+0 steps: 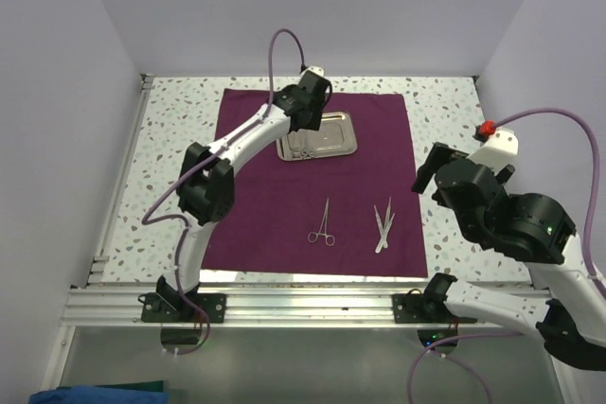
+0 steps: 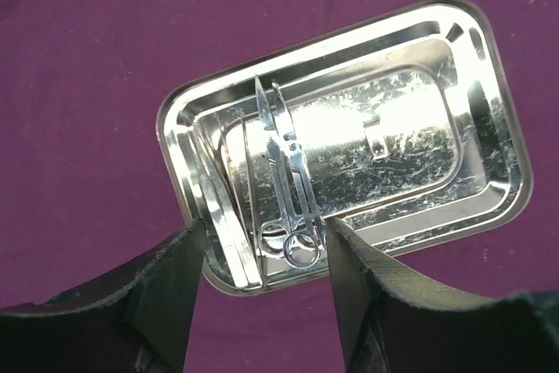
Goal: Open and lay out the surgical kit
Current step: Pick up the medical item from the container, then place the medical item in the surgical kit, then pick up the medical item from the container.
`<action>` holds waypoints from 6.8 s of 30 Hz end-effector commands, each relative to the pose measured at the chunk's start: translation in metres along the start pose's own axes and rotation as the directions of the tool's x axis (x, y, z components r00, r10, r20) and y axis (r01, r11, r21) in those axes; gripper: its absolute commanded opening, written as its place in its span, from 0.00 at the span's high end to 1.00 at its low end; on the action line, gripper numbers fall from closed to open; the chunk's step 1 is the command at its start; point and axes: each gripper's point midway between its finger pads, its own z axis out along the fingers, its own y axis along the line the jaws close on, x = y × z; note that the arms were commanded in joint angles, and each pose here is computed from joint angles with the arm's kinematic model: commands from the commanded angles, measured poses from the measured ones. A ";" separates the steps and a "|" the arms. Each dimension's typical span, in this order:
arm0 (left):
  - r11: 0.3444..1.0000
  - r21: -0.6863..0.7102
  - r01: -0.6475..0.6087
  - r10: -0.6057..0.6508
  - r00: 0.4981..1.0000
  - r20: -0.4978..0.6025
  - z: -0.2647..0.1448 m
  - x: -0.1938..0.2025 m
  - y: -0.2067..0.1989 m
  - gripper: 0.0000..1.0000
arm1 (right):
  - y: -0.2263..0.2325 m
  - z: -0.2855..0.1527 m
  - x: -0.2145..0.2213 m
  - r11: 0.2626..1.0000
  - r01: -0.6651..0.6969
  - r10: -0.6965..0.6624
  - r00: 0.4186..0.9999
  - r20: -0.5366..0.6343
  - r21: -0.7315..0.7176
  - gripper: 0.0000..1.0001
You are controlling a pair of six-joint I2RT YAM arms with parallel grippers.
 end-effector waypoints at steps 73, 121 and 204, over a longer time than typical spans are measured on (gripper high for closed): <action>0.980 0.120 0.161 -0.151 0.985 -0.090 -0.092 0.061 0.069 1.00 | 0.064 0.042 0.023 0.988 0.140 -0.141 0.990 -0.017 -0.061 0.02; 0.986 0.152 0.074 -0.071 0.997 -0.025 0.030 -0.035 0.014 0.48 | 0.003 0.030 0.025 0.978 0.182 -0.181 0.983 -0.019 0.105 0.02; 0.935 0.227 0.274 -0.243 0.958 -0.153 0.000 -0.004 0.061 1.00 | 0.013 0.045 0.049 0.976 0.209 -0.205 0.976 -0.075 0.060 0.02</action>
